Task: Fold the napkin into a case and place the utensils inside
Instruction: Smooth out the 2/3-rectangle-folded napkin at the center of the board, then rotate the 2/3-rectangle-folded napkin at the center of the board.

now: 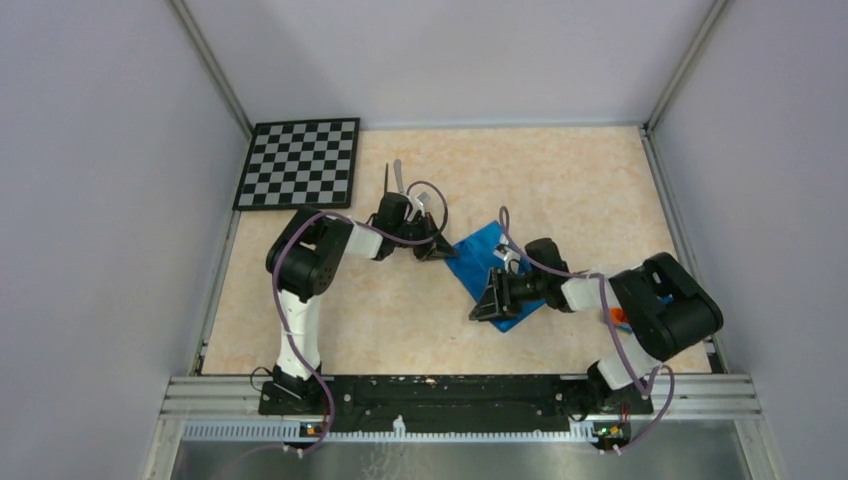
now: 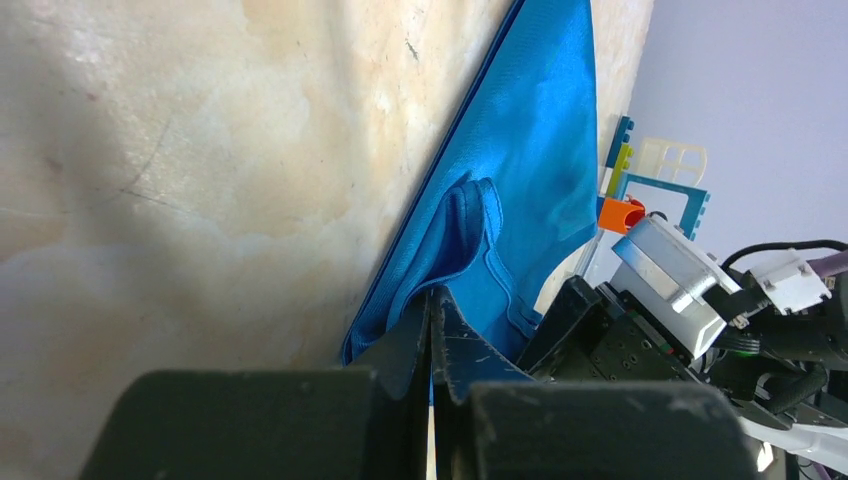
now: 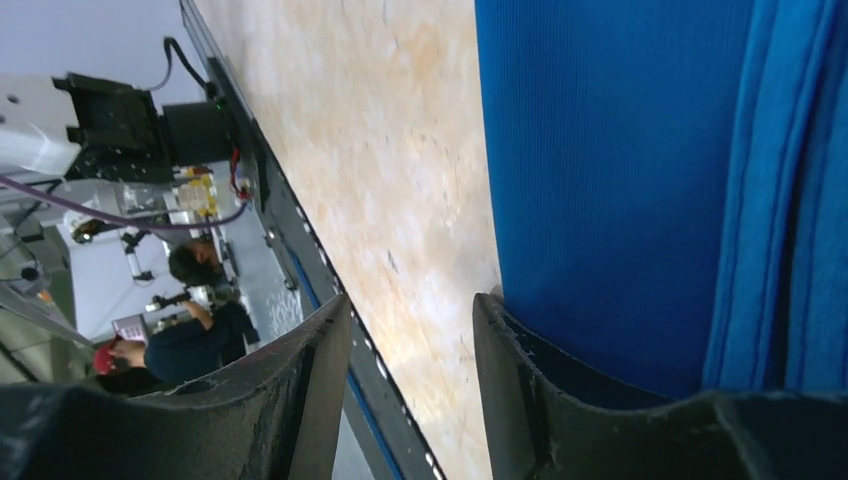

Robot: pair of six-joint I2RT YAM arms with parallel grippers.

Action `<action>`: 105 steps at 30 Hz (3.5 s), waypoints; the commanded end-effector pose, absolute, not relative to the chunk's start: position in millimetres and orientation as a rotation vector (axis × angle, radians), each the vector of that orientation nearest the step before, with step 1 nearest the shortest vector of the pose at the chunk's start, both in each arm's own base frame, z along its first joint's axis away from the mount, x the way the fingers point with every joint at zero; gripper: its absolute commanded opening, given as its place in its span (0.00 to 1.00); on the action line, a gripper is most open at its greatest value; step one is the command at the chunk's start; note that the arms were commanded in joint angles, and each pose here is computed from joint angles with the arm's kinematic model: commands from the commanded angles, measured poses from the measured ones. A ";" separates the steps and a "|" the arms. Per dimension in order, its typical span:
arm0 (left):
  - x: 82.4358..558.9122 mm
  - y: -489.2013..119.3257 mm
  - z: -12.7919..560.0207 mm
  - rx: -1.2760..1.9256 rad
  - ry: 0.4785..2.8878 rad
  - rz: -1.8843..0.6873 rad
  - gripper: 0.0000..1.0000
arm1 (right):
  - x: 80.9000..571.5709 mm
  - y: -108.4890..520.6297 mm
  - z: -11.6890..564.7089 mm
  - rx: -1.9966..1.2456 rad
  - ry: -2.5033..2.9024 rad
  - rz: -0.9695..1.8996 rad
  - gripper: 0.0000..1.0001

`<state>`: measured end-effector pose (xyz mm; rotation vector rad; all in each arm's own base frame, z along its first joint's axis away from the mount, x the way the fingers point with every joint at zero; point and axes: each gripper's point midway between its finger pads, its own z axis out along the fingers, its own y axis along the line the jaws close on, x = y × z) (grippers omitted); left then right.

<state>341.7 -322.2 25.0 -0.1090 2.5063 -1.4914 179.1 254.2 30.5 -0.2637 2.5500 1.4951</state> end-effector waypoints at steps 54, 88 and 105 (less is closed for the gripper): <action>186.5 -276.3 126.5 0.225 2.557 -1.178 0.75 | 210.2 180.8 81.1 0.040 2.475 0.924 0.67; 189.8 -340.6 95.7 0.402 2.719 -0.820 0.76 | 214.6 137.5 46.8 0.409 2.528 0.563 0.70; 136.1 -418.7 47.3 0.328 2.720 -0.095 0.65 | 231.9 46.2 65.7 0.843 2.337 0.362 0.76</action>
